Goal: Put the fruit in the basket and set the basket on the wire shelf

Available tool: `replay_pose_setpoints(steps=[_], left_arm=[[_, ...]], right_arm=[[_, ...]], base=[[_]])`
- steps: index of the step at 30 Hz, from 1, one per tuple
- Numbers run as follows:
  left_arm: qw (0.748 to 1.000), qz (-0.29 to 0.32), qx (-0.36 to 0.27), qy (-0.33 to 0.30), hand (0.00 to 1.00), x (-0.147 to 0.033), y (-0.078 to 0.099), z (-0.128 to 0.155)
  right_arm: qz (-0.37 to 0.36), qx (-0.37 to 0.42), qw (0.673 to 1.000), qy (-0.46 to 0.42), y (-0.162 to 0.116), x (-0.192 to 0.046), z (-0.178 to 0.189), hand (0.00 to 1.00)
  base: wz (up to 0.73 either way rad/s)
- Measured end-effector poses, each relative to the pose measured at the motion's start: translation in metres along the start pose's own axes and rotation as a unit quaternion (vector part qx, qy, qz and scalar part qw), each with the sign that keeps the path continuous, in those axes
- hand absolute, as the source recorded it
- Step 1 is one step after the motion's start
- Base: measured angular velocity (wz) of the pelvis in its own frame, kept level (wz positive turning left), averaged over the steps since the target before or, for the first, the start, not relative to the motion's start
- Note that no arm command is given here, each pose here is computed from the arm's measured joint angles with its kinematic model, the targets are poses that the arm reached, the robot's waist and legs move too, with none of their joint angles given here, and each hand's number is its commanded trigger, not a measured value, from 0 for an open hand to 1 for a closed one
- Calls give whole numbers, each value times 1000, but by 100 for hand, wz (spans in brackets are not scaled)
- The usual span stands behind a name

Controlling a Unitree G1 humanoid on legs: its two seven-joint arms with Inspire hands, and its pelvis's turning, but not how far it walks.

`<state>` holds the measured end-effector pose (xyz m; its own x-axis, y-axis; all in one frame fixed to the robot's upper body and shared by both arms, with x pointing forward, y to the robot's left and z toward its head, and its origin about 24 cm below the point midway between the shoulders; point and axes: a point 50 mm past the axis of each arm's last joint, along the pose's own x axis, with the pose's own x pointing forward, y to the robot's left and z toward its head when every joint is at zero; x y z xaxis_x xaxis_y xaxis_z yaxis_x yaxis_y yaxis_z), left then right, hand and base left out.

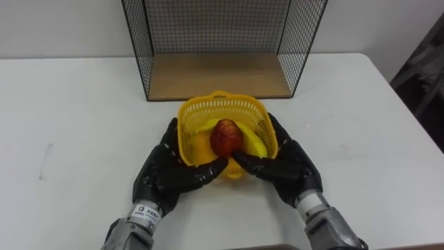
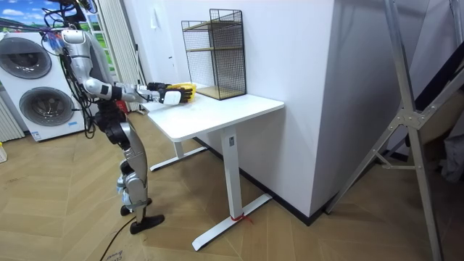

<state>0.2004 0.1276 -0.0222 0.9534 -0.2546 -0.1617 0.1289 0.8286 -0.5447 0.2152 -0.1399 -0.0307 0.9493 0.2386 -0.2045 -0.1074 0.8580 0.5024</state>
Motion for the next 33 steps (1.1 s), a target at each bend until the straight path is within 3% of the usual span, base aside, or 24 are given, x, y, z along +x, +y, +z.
replay_pose_setpoints(steps=[17,33], left_arm=[[998,-35,10,-43,0,14,-14,17],[988,-71,-18,-133,0,17,-39,52]], right_arm=[[-10,-15,999,-43,8,13,19,0],[21,0,992,-128,31,14,53,0]], base=[[-1],[0]])
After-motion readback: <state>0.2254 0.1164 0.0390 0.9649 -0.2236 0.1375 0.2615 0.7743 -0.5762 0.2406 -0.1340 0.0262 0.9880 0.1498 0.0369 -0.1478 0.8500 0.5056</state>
